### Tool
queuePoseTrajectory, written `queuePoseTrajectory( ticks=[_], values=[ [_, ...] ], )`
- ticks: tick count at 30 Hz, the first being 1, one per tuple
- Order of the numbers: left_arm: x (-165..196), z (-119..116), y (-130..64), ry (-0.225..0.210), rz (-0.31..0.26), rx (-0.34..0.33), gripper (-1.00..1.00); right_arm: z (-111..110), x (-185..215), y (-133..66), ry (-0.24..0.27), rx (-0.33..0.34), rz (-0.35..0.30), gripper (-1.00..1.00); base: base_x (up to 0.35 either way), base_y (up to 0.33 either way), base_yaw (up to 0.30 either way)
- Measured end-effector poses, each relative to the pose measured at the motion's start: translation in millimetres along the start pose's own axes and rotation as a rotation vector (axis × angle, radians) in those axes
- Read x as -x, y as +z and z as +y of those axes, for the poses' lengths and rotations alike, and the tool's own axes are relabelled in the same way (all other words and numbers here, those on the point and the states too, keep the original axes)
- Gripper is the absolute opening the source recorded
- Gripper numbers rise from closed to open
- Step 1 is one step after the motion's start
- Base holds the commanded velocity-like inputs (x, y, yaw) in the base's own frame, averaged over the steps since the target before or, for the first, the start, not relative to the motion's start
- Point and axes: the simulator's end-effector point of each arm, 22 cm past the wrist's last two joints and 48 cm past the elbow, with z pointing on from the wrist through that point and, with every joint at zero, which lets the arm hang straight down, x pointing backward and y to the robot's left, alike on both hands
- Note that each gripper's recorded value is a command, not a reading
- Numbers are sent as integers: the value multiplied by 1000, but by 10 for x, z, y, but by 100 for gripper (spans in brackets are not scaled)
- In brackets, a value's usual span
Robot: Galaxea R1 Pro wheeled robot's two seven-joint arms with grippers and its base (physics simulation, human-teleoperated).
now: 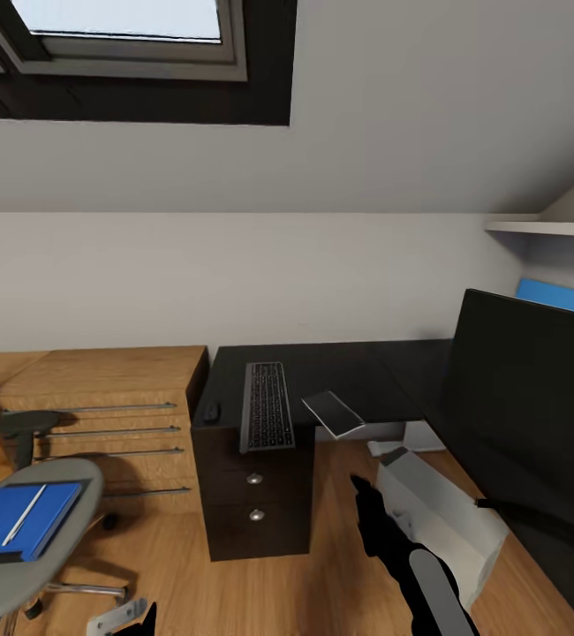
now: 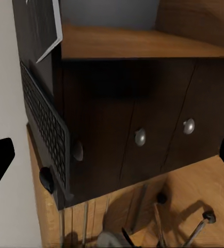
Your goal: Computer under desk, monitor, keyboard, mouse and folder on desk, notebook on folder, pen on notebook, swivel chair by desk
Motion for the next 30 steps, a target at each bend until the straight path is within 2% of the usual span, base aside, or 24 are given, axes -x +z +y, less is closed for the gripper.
queuePoseTrajectory(
  ticks=[7,12,13,15,16,18,19,20,21,24,25,28,29,30],
  values=[
    [-162,112,0,14,30,27,100,-127,-34,28,-6,-28,10,100,-249,-18,0],
    [-236,12,-17,4,39,20,100,-618,-124,132,-31,-142,28,100,-45,-11,0],
    [-255,-30,-23,-2,41,16,100,-760,-138,208,-59,-186,32,100,-19,-5,0],
    [-264,-61,-25,-7,42,14,100,-842,-118,311,-104,-225,27,100,-12,-3,0],
    [-256,-79,-36,-11,43,14,100,-882,-62,409,-164,-264,11,100,-8,-2,0],
    [-230,-92,-55,-14,44,14,100,-929,23,489,-242,-311,-14,100,-5,-1,0],
    [-217,-98,-64,-17,44,15,100,-1017,116,545,-328,-359,-41,100,-3,-1,0],
    [-203,-102,-73,-18,45,15,100,-1056,170,560,-375,-384,-57,100,-2,0,0],
    [-191,-107,-81,-19,46,15,100,-1140,274,574,-469,-426,-88,100,-2,0,0],
    [-183,-116,-112,-19,54,19,100,-1226,424,541,-617,-474,-132,100,-1,0,0],
    [-229,-111,-127,-18,66,24,100,-1275,506,514,-706,-493,-160,100,0,0,0],
    [-318,-129,-168,-19,92,32,100,-1302,592,458,-819,-505,-196,100,0,0,0],
    [-406,-169,-195,-25,111,36,100,-1367,603,419,-878,-515,-204,100,0,0,0],
    [-446,-198,-215,-29,121,37,100,-1409,597,390,-905,-522,-202,100,0,0,0]
  ],
)
